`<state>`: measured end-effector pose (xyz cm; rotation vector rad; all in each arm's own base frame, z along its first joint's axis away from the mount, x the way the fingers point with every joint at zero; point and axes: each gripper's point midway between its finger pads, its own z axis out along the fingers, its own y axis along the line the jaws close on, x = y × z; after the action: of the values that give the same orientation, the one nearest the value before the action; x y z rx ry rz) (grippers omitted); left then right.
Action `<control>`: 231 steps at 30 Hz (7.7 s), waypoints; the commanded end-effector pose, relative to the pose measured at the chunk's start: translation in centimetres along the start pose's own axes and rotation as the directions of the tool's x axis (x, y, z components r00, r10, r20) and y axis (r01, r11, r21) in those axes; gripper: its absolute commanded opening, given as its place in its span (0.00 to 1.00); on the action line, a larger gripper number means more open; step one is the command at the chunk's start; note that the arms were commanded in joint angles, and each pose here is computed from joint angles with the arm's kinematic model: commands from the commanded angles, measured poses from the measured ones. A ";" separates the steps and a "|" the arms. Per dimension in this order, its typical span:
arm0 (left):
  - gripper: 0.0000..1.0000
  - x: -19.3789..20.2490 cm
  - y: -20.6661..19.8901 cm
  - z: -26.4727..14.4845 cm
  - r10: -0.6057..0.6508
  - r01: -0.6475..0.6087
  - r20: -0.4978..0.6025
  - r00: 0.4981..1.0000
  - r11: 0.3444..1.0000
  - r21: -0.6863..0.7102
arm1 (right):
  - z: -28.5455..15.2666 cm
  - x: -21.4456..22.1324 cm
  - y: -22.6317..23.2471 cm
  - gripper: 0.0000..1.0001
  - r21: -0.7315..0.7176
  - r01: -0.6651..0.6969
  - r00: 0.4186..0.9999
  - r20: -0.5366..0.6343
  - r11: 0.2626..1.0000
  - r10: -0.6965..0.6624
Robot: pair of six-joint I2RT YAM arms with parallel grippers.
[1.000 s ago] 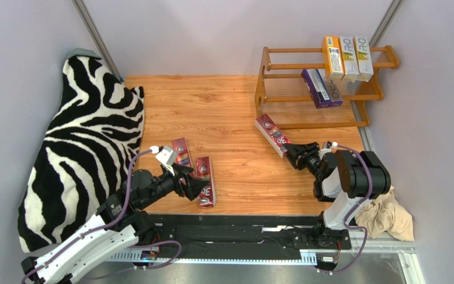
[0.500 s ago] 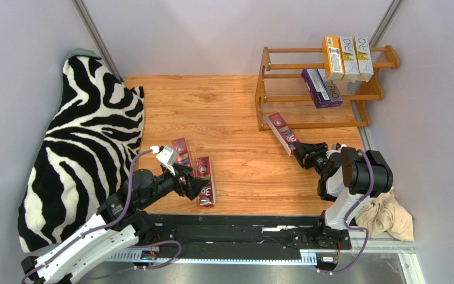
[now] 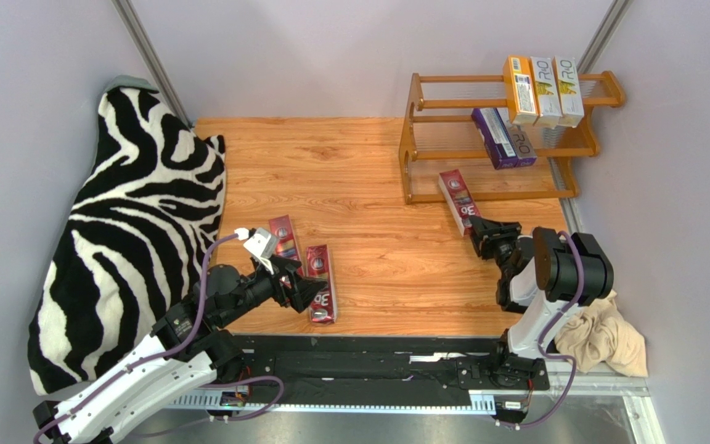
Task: Place and organize the toothpastes onto the shelf
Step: Place the toothpaste on the shelf, then pick up the toothpaste from the center of the board.
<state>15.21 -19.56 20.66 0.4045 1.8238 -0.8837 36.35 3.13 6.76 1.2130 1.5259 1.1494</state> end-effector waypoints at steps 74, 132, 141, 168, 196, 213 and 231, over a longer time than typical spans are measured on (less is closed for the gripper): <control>0.99 0.7 0.0 -0.4 -0.022 0.022 -0.010 1.000 1.000 0.009 | 1.1 0.5 -3.0 0.93 0.039 -0.007 0.998 0.056 0.999 0.005; 0.88 16.2 6.5 6.5 -0.385 0.011 -0.614 0.689 0.853 -0.522 | -14.3 3.6 3.7 0.94 0.077 0.518 0.855 -0.026 0.852 -0.518; 0.67 16.8 6.8 6.4 -0.384 -0.004 -0.625 0.680 0.850 -0.527 | -14.2 3.9 2.7 0.94 0.085 0.515 0.857 -0.048 0.853 -0.513; 0.00 11.4 5.0 4.8 -0.313 0.002 -0.559 0.768 0.873 -0.487 | -15.9 6.6 5.1 0.93 -0.036 0.507 0.849 -0.150 0.861 -0.506; 0.00 14.0 1.3 3.1 -0.230 0.102 -0.581 0.781 0.964 -0.244 | -17.3 21.0 2.2 0.93 -0.157 0.433 0.746 -0.491 0.888 -0.450; 0.54 16.9 2.2 2.1 -0.223 0.028 -0.651 0.726 0.955 -0.296 | -17.3 20.4 2.8 0.94 -0.152 0.418 0.775 -0.456 0.896 -0.439; 0.97 17.3 2.3 0.2 -0.181 -0.094 -0.668 0.722 0.931 -0.354 | -17.7 19.9 1.6 0.94 -0.135 0.402 0.786 -0.456 0.906 -0.417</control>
<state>9.36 -20.31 3.45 0.5230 2.6693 -0.3981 15.96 20.41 10.53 0.5088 2.0365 1.2134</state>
